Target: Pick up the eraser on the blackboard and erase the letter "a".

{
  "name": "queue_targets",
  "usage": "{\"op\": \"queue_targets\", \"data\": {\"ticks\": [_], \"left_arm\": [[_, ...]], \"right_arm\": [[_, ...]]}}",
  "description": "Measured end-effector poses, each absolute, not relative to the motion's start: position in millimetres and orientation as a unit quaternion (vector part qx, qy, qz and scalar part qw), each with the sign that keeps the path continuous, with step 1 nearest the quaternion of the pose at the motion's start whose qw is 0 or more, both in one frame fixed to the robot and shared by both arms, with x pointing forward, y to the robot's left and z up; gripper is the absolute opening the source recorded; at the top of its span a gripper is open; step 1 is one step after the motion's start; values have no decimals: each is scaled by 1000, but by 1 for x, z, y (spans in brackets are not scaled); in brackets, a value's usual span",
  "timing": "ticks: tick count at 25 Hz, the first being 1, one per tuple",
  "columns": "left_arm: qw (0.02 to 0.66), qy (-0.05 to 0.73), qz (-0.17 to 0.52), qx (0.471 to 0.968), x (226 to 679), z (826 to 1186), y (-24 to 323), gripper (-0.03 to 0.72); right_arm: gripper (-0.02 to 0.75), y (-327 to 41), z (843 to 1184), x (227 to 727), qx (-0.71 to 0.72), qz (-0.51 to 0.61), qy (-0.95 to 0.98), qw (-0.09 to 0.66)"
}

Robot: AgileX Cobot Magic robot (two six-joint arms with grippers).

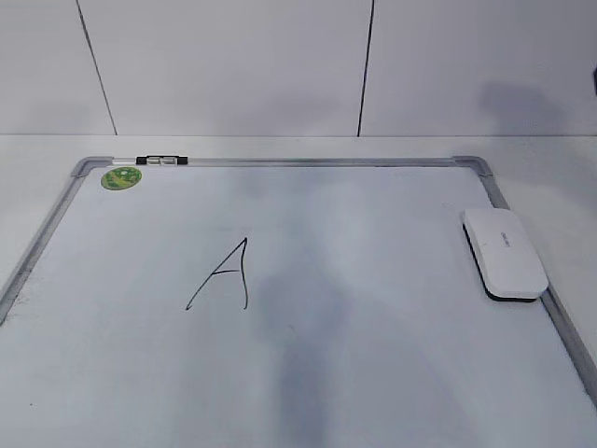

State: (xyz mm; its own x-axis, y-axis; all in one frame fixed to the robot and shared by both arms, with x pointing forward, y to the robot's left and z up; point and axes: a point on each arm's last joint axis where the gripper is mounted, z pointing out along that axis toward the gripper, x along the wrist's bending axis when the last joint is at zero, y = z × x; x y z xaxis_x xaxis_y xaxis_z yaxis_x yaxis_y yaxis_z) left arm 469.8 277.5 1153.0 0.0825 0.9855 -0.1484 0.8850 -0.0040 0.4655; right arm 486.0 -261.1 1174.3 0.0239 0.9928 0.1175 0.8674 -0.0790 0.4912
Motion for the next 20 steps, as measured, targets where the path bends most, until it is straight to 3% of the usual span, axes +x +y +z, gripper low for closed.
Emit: {"op": "queue_targets", "data": {"ticks": [11, 20], "left_arm": [[316, 639, 138, 688, 404, 1195, 268, 257], [391, 601, 199, 668, 332, 1224, 273, 257]], "right_arm": [[633, -273, 1180, 379, 686, 284, 650, 164], [623, -279, 1153, 320, 669, 306, 656, 171]]}}
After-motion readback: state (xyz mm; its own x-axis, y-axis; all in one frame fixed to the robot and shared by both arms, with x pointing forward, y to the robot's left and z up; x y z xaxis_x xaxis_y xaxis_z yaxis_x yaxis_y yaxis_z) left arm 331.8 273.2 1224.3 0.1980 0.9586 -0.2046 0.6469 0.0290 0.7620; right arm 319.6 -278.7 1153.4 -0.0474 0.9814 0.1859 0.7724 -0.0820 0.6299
